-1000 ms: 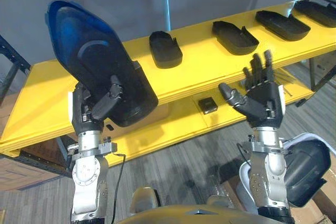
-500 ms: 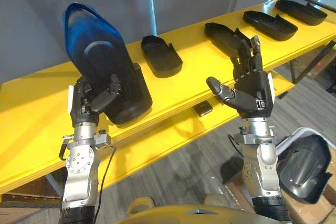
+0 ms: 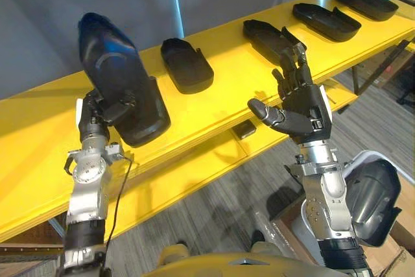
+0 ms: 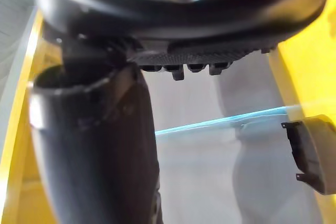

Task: Walk over and take three plastic housings, then place them on the shelf

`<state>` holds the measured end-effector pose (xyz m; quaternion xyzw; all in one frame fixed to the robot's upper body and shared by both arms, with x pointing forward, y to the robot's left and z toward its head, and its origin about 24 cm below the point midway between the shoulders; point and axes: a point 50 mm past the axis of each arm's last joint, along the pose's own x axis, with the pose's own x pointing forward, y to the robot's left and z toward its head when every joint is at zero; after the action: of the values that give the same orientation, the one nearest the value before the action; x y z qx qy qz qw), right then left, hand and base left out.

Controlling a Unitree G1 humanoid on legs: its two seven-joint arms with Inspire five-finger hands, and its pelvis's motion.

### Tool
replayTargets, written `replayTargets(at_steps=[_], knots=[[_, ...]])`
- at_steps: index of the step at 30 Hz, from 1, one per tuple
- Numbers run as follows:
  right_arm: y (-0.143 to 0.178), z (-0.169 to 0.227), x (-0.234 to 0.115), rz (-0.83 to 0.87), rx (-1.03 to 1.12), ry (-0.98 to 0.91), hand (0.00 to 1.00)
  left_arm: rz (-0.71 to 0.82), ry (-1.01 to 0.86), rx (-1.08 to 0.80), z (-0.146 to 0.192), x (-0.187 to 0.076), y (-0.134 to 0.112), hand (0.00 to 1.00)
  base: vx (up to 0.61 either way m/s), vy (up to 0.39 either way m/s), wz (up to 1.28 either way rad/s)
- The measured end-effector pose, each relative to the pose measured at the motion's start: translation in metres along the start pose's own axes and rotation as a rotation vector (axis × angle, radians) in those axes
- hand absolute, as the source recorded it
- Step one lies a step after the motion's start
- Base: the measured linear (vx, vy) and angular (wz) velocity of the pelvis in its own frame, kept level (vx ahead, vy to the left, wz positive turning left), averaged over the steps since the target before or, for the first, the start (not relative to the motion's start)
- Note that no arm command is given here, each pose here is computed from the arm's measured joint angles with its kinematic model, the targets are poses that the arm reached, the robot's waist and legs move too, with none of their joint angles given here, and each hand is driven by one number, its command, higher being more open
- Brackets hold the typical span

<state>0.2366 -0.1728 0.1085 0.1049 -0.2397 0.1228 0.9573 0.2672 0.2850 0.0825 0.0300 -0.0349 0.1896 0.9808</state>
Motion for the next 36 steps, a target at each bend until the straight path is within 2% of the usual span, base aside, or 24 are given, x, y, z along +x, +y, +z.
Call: replayTargets(at_steps=[7,11,16,22,24,36], knots=[[0.025,-0.013,0.0,0.156,0.042,0.084,1.0,0.072,0.061,0.007,0.0,0.027,0.025,0.0,0.0,-0.002,0.0],[0.035,-0.019,-0.001,0.207,0.097,0.115,1.0,0.084,0.136,-0.018,-0.008,0.034,0.031,0.0,-0.03,-0.007,-0.08],[0.051,-0.026,-0.004,0.331,0.214,0.169,1.0,0.076,0.198,-0.069,-0.012,0.043,0.029,0.0,-0.04,-0.006,-0.04],[0.103,-0.027,0.008,0.621,0.309,0.167,1.0,0.008,0.233,-0.081,-0.013,0.052,0.015,0.0,-0.03,-0.012,0.18],[0.115,-0.027,0.01,0.67,0.329,0.169,1.0,-0.021,0.241,-0.071,-0.013,0.054,0.01,0.0,-0.05,-0.008,0.48],[0.128,-0.031,0.006,0.685,0.322,0.207,1.0,-0.035,0.284,-0.069,-0.016,0.053,0.01,0.0,-0.05,-0.004,0.13]])
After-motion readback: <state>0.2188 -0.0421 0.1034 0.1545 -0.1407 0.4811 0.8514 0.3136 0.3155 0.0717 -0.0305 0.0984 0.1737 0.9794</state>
